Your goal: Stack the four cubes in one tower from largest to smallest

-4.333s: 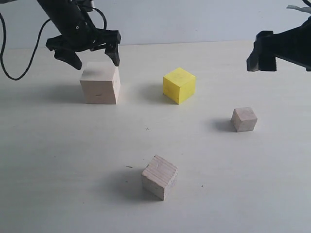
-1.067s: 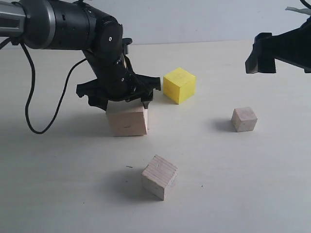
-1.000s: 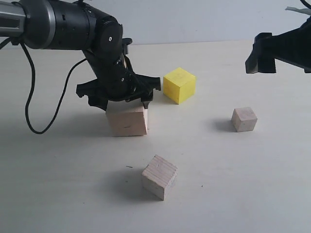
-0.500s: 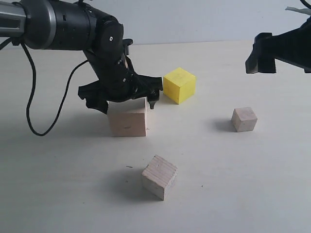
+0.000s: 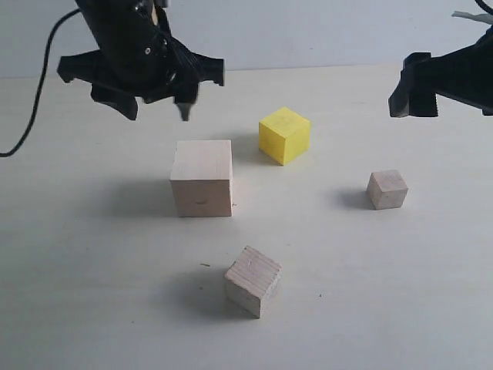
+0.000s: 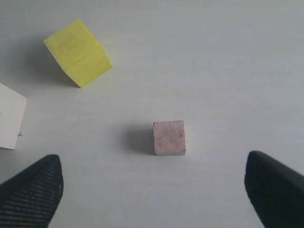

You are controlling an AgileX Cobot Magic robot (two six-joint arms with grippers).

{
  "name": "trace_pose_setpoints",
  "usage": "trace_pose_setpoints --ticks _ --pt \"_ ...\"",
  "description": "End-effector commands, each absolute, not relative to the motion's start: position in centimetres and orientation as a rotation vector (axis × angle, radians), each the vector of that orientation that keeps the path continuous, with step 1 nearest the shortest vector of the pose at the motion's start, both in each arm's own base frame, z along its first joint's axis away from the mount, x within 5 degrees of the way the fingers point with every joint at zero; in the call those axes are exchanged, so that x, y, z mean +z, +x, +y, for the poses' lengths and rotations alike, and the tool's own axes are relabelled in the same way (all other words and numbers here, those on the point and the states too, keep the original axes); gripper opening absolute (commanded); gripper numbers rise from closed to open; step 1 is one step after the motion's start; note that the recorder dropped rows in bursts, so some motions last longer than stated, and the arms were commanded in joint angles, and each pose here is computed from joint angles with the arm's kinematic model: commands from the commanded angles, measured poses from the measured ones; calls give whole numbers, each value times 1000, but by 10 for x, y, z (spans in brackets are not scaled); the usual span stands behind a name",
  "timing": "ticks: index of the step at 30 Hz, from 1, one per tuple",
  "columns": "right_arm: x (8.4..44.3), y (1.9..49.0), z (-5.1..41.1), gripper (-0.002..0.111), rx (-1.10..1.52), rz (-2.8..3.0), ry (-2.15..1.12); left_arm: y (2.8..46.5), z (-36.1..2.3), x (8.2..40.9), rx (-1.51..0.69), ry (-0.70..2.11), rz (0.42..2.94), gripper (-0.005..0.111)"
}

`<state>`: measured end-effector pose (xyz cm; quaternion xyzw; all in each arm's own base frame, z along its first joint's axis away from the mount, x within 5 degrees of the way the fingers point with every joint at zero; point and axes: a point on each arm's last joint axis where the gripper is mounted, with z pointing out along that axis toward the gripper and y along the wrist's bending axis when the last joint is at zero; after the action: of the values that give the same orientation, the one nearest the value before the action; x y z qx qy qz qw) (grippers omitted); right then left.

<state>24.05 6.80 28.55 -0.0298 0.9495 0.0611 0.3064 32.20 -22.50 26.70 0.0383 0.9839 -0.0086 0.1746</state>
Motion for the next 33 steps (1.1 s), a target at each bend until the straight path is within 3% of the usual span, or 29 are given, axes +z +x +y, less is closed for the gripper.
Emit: trace_pose_setpoints --ticks 1,2,9,15,22,27,33 --pt "290 243 72 97 202 2454 -154 312 -208 288 134 273 2792 12" --pt "291 245 75 97 229 2434 -194 310 -205 291 156 290 2789 1" --pt "292 261 87 97 284 2316 -352 300 -186 331 221 302 2646 2" --pt "268 278 96 97 307 2412 -419 274 -164 379 150 291 2523 2" --pt "264 305 106 89 339 2419 -444 235 -126 431 137 230 2342 1" --pt "276 334 115 89 284 2330 -593 209 -107 421 144 231 2358 1" --pt "288 367 132 89 242 2253 -771 179 -91 373 145 269 2493 1"
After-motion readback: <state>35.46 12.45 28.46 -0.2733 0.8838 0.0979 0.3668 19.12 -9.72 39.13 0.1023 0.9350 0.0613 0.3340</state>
